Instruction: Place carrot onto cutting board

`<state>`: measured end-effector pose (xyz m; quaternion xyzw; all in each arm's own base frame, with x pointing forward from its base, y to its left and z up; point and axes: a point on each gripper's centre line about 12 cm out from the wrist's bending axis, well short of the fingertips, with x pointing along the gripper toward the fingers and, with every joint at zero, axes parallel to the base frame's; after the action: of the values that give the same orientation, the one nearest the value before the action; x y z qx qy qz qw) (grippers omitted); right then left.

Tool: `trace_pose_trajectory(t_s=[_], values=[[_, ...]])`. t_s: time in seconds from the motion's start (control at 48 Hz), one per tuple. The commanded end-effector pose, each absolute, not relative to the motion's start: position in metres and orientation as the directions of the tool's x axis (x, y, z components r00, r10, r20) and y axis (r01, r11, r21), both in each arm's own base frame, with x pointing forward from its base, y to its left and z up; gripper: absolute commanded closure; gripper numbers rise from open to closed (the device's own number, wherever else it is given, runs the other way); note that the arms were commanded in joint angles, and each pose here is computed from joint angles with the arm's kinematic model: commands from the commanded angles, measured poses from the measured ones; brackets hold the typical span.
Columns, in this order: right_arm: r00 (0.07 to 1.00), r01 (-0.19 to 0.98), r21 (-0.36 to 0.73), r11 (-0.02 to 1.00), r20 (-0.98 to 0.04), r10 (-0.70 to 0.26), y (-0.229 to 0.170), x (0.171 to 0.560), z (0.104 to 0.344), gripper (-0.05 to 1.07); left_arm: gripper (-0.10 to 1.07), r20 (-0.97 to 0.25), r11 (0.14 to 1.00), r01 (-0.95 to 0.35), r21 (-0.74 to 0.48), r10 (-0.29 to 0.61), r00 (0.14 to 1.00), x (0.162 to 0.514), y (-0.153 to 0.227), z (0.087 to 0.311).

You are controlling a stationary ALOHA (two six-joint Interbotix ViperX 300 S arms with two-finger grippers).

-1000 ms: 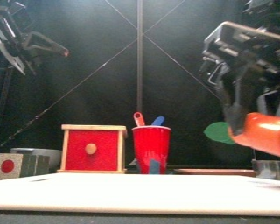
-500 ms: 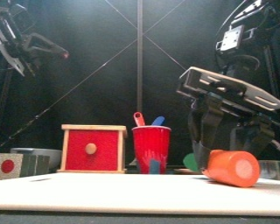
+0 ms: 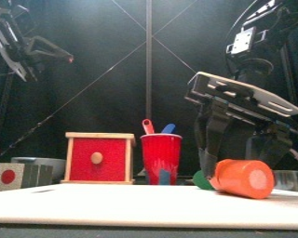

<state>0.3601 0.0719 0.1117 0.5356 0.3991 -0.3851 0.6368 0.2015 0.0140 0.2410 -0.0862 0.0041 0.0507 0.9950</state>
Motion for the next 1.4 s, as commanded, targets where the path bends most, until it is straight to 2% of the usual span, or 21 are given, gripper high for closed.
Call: trace_pose_trajectory(t_s=[0.0, 0.312, 0.604, 0.792, 1.0, 1.062, 1.25, 1.375], values=[[0.430, 0.898, 0.419, 0.138, -0.901, -0.065, 0.071, 0.368, 0.130, 0.14, 0.91, 0.000, 0.979, -0.107, -0.175, 0.108, 0.994, 0.203, 0.016, 0.246], [0.391, 0.914, 0.366, 0.174, -0.909, -0.142, 0.063, 0.364, 0.146, 0.14, 0.91, -0.004, 0.974, -0.133, -0.183, 0.135, 0.991, 0.202, 0.021, 0.244], [0.515, 0.846, 0.462, 0.266, -0.836, -0.188, 0.053, 0.359, 0.190, 0.14, 0.91, -0.016, 0.971, -0.154, -0.183, 0.154, 0.988, 0.201, 0.024, 0.240], [0.621, 0.755, 0.500, 0.425, -0.753, -0.218, 0.049, 0.333, 0.216, 0.14, 0.91, -0.026, 0.970, -0.161, -0.182, 0.159, 0.987, 0.200, 0.025, 0.237], [0.732, 0.600, 0.495, 0.629, -0.657, -0.181, 0.045, 0.290, 0.215, 0.15, 0.91, -0.017, 0.971, -0.147, -0.190, 0.147, 0.989, 0.201, 0.023, 0.241], [0.752, 0.558, 0.476, 0.679, -0.636, -0.172, 0.042, 0.280, 0.212, 0.15, 0.89, 0.003, 0.974, -0.123, -0.190, 0.126, 0.992, 0.204, 0.019, 0.248], [0.828, 0.421, 0.435, 0.796, -0.543, -0.141, 0.034, 0.257, 0.220, 0.15, 0.78, 0.048, 0.981, -0.079, -0.176, 0.088, 0.995, 0.212, 0.012, 0.270], [0.870, 0.343, 0.389, 0.855, -0.475, -0.133, 0.031, 0.248, 0.230, 0.15, 0.67, 0.044, 0.991, -0.058, -0.120, 0.063, 0.997, 0.215, 0.008, 0.269]])
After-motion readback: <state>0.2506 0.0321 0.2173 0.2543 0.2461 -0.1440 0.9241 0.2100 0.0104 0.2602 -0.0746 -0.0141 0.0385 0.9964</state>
